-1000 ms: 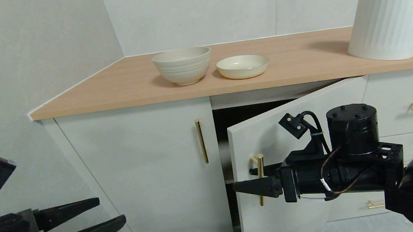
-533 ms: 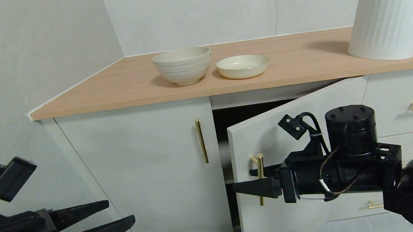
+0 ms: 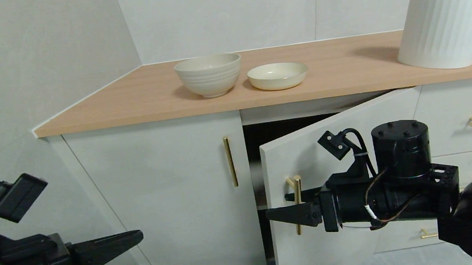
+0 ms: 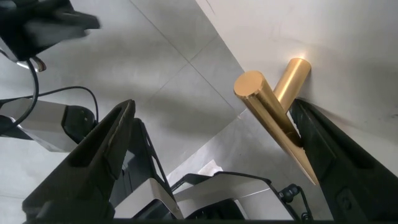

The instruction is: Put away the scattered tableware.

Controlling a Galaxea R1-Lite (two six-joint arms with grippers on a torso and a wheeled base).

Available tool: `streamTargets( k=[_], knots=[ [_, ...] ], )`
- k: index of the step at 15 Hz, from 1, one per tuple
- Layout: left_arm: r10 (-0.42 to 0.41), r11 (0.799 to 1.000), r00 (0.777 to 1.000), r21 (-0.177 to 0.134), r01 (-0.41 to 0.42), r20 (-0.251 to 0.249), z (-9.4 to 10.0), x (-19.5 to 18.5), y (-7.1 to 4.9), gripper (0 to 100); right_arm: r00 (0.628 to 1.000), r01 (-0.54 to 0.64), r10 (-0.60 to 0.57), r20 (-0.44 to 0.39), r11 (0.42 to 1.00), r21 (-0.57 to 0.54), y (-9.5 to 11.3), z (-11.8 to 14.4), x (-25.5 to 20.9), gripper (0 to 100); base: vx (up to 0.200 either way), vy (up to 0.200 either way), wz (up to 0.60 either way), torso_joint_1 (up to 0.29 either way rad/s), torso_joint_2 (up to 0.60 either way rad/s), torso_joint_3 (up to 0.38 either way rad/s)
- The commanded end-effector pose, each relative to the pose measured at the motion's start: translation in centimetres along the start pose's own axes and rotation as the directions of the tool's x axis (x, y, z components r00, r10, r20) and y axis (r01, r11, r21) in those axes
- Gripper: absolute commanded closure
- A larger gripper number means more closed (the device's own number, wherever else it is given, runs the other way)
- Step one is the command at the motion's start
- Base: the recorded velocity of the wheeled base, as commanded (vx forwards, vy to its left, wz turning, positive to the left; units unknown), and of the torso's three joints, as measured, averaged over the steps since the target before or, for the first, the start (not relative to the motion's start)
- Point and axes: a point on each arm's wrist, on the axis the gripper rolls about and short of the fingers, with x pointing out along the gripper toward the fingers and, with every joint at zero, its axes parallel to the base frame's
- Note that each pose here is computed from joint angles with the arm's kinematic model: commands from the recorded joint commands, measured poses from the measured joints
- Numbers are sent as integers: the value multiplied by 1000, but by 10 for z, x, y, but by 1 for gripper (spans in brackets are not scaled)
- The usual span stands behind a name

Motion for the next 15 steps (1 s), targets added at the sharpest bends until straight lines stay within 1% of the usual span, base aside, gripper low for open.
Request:
streamTargets(
  k=[1, 2, 3, 4, 5, 6, 7, 8, 10, 12, 14, 15],
  knots=[
    [4, 1000, 999, -22, -5, -40, 1, 13, 9, 100, 1000, 0, 0, -1, 1000, 0, 0, 0, 0, 0, 0, 0, 0, 0, 0, 0],
    [-2, 1000, 999, -25, 1, -50, 1, 18, 9, 100, 1000, 0, 0, -2, 1000, 1, 0, -1, 0, 0, 0, 0, 0, 0, 0, 0],
    [-34, 999, 998, -18, 33, -58, 1, 20, 3, 100, 1000, 1, -1, 1, 1000, -1, 1, 0, -1, 0, 0, 0, 0, 0, 0, 0],
    [-66, 997, 996, -33, 64, -61, 6, 24, -3, 100, 1000, 5, -5, 6, 1000, -3, 1, 1, -1, 0, 0, 0, 0, 0, 0, 0],
    [-94, 993, 993, -82, 89, -65, 16, 34, -7, 100, 1000, 8, -8, 15, 1000, -7, 2, 2, -2, 0, 0, 0, 0, 0, 0, 0],
    [-121, 988, 990, -108, 114, -66, 30, 46, -9, 100, 1000, 9, -9, 24, 1000, -10, 5, 4, -5, 0, 0, 0, 0, 0, 0, 0],
    [-136, 986, 988, -112, 127, -75, 40, 60, -8, 100, 1000, 10, -9, 22, 1000, -11, 6, 3, -8, 0, 0, 0, 0, 0, 0, 0],
    [-134, 986, 987, -114, 124, -84, 49, 75, -3, 100, 1000, 8, -8, 26, 1000, -13, 8, 3, -9, 0, 0, 0, 0, 0, 0, 0],
    [-141, 984, 985, -122, 128, -102, 57, 97, 3, 100, 1000, 9, -9, 24, 1000, -11, 7, 2, -9, 0, 0, 0, 0, 0, 0, 0],
    [-153, 984, 981, -105, 141, -116, 53, 110, 5, 100, 1000, 11, -10, 20, 1000, -9, 7, 1, -9, 0, 0, 0, 0, 0, 0, 0],
    [-157, 984, 980, -106, 144, -124, 39, 124, 13, 100, 1000, 10, -10, 21, 1000, -10, 7, 2, -10, 0, 0, 0, 0, 0, 0, 0],
    [-170, 983, 977, -86, 159, -133, 26, 139, 11, 100, 1000, 10, -10, 21, 1000, -10, 7, 2, -10, 0, 0, 0, 0, 0, 0, 0]
  ],
)
